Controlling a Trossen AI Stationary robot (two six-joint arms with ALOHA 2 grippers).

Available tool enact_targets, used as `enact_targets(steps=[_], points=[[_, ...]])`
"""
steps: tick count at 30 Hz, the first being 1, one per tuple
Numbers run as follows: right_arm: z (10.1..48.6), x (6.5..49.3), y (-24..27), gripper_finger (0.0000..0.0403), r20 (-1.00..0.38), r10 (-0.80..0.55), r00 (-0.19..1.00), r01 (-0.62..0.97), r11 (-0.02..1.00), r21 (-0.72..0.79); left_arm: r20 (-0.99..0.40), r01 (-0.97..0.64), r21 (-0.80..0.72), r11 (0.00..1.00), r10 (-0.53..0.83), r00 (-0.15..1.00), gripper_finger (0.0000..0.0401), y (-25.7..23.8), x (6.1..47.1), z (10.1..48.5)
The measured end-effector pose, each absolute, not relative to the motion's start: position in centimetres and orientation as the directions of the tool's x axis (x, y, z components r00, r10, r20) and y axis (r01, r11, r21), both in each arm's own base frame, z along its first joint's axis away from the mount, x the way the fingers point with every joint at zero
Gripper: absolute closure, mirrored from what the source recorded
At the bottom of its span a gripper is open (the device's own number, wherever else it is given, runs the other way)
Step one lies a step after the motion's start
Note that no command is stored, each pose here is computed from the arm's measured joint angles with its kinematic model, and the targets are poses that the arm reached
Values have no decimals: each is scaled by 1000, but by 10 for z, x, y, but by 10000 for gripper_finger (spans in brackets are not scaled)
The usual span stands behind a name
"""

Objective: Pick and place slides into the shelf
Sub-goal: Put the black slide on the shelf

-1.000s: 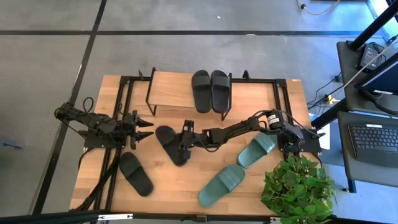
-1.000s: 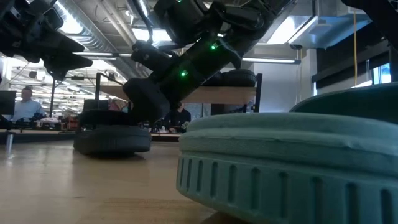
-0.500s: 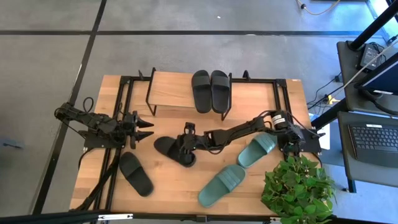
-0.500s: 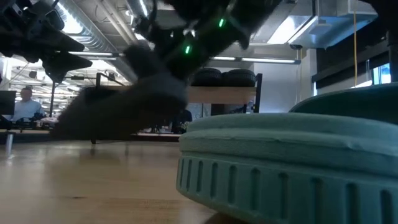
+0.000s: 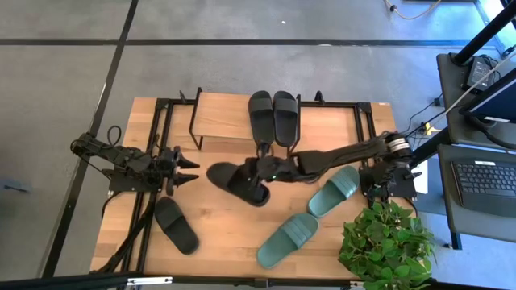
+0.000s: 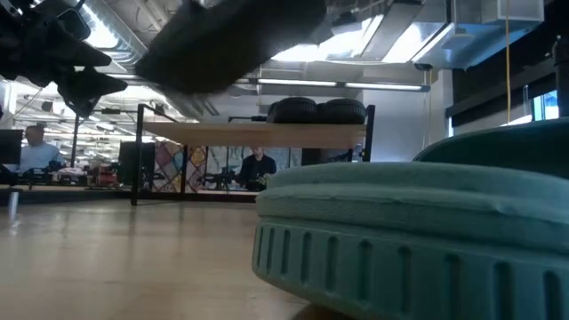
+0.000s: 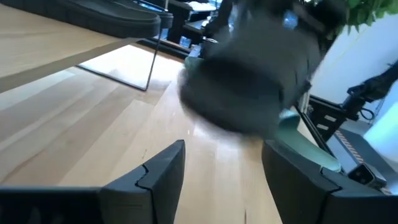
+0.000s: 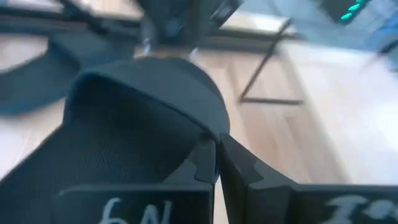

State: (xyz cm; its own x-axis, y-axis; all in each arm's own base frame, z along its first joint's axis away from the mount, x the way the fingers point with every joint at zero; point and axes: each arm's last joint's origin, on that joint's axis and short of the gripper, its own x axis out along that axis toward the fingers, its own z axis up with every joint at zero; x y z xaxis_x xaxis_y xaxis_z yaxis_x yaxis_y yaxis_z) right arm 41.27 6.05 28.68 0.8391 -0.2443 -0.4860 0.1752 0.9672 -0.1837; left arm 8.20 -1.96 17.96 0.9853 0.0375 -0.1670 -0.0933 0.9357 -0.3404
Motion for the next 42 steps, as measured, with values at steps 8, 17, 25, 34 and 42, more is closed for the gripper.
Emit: enact_targets(steps=[8, 17, 25, 34, 42], points=[[346, 400, 51, 394, -315, -433, 845, 379, 899, -219, -121, -71, -331, 941, 32, 992, 197, -20, 83, 184], [364, 401, 36, 394, -270, -570, 776, 495, 816, -300, 108, -55, -101, 993, 66, 992, 197, -20, 85, 208], [360, 402, 13, 394, -293, -611, 736, 564, 792, -235, 136, -204, 275, 939, 172, 976, 197, -23, 101, 223], [360, 403, 6, 394, -292, -623, 725, 569, 782, -256, -4, -267, 403, 876, 294, 956, 198, -45, 141, 276], [360, 403, 1, 394, -292, -634, 716, 534, 767, -356, -142, -336, 279, 899, 385, 912, 198, -97, 174, 327]])
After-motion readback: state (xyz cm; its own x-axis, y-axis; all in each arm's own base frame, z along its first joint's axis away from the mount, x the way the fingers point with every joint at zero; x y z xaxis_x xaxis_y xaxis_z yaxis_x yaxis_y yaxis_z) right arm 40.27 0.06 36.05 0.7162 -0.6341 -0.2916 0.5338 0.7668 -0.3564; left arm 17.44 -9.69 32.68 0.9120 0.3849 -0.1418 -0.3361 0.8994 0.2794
